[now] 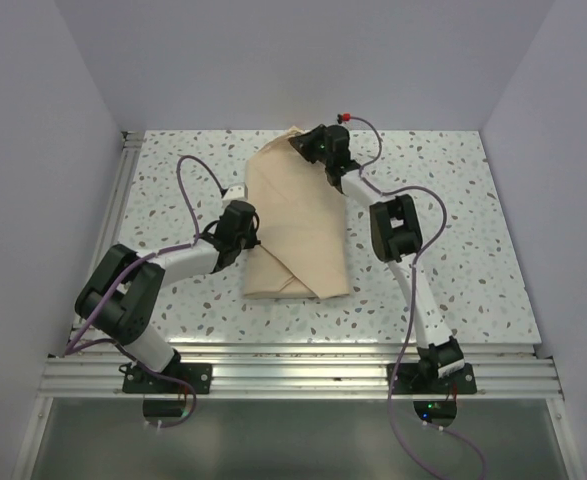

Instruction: Prepare the surgical pack

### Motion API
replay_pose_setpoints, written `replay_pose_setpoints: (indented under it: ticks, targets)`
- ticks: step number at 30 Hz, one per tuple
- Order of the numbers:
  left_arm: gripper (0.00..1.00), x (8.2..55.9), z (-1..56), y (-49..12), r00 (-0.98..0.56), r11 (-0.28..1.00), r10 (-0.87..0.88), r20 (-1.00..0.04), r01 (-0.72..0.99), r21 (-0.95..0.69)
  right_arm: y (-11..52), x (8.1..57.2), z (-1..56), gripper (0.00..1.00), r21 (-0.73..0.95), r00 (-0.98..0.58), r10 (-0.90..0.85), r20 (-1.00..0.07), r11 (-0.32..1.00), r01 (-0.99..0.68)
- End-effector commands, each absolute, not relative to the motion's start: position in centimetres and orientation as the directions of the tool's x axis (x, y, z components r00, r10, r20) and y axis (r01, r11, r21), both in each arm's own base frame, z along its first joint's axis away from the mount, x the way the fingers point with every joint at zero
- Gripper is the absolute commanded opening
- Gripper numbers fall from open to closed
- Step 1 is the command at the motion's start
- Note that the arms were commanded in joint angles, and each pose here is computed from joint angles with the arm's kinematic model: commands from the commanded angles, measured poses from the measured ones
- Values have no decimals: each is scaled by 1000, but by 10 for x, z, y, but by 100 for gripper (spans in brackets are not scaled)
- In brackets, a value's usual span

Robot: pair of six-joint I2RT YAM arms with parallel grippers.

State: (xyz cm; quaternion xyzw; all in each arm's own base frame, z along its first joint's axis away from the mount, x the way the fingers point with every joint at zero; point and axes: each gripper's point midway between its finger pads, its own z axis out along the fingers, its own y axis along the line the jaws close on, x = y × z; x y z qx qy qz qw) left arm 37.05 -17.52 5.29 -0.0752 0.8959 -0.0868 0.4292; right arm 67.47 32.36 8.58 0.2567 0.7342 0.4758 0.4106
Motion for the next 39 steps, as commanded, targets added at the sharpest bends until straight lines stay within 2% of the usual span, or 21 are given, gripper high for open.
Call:
replay_pose_setpoints:
  ticks: [1, 2, 3, 4, 6, 7, 9, 10, 12, 13, 15, 17, 18, 21, 22, 23, 25, 27, 29, 32, 39]
  targets:
    - [5, 368, 56, -171, -614, 978, -196, -764, -71, -194, 296, 693, 198, 20, 892, -370, 812, -452, 419, -170]
    - [7, 367, 57, -170, -611, 979, -196, -767, -75, -190, 296, 692, 203, 22, 885, -372, 803, -466, 429, -184]
    - [9, 367, 58, -167, -608, 979, -197, -769, -85, -184, 294, 688, 210, 28, 879, -384, 790, -477, 432, -202]
    - [15, 367, 64, -166, -597, 978, -203, -776, -85, -190, 289, 685, 227, 30, 869, -376, 784, -494, 438, -229]
    - [22, 367, 68, -164, -589, 978, -204, -782, -90, -187, 282, 678, 224, 32, 865, -395, 769, -502, 447, -228]
    - [30, 367, 73, -163, -580, 977, -211, -787, -93, -193, 275, 671, 245, 33, 856, -397, 759, -516, 447, -259]
    - [39, 369, 80, -162, -573, 976, -213, -791, -92, -196, 267, 661, 230, 37, 853, -427, 739, -521, 461, -244]
    - [48, 371, 87, -158, -561, 974, -222, -797, -98, -202, 259, 654, 215, 38, 851, -462, 717, -523, 472, -231]
    - [55, 376, 101, -151, -541, 971, -236, -807, -113, -208, 245, 642, 237, 41, 840, -457, 705, -542, 467, -276]
    - [59, 379, 107, -148, -533, 970, -241, -811, -117, -211, 240, 634, 220, 42, 840, -488, 685, -541, 476, -262]
    - [60, 390, 123, -141, -503, 965, -263, -824, -125, -232, 236, 615, 233, 40, 837, -530, 650, -545, 457, -301]
    - [59, 397, 132, -139, -492, 961, -274, -826, -116, -249, 223, 599, 213, 34, 846, -575, 628, -525, 459, -271]
    - [58, 405, 141, -140, -486, 956, -288, -825, -92, -279, 218, 591, 222, 26, 844, -571, 627, -530, 458, -280]
    - [45, 424, 141, -149, -513, 948, -290, -808, -40, -315, 204, 567, 206, 13, 847, -614, 600, -513, 469, -250]
    - [36, 430, 142, -153, -516, 947, -282, -809, -18, -319, 204, 558, 191, 10, 852, -639, 589, -495, 473, -224]
    - [32, 435, 142, -155, -520, 946, -280, -807, -5, -325, 202, 553, 187, 4, 851, -648, 581, -492, 476, -220]
    - [21, 450, 138, -162, -531, 944, -270, -803, 18, -330, 202, 541, 173, 0, 851, -677, 556, -482, 482, -210]
    - [13, 464, 132, -170, -547, 938, -265, -794, 45, -345, 203, 535, 161, 0, 853, -695, 545, -470, 483, -197]
    - [0, 472, 128, -179, -564, 925, -266, -782, 78, -371, 205, 528, 144, 0, 866, -724, 533, -438, 466, -181]
    - [0, 482, 119, -199, -596, 888, -272, -755, 147, -436, 209, 520, 125, 0, 880, -752, 523, -401, 448, -158]
    - [0, 487, 70, -173, -633, 883, -355, -687, 14, -469, 205, 502, 79, 0, 886, -777, 524, -350, 453, -93]
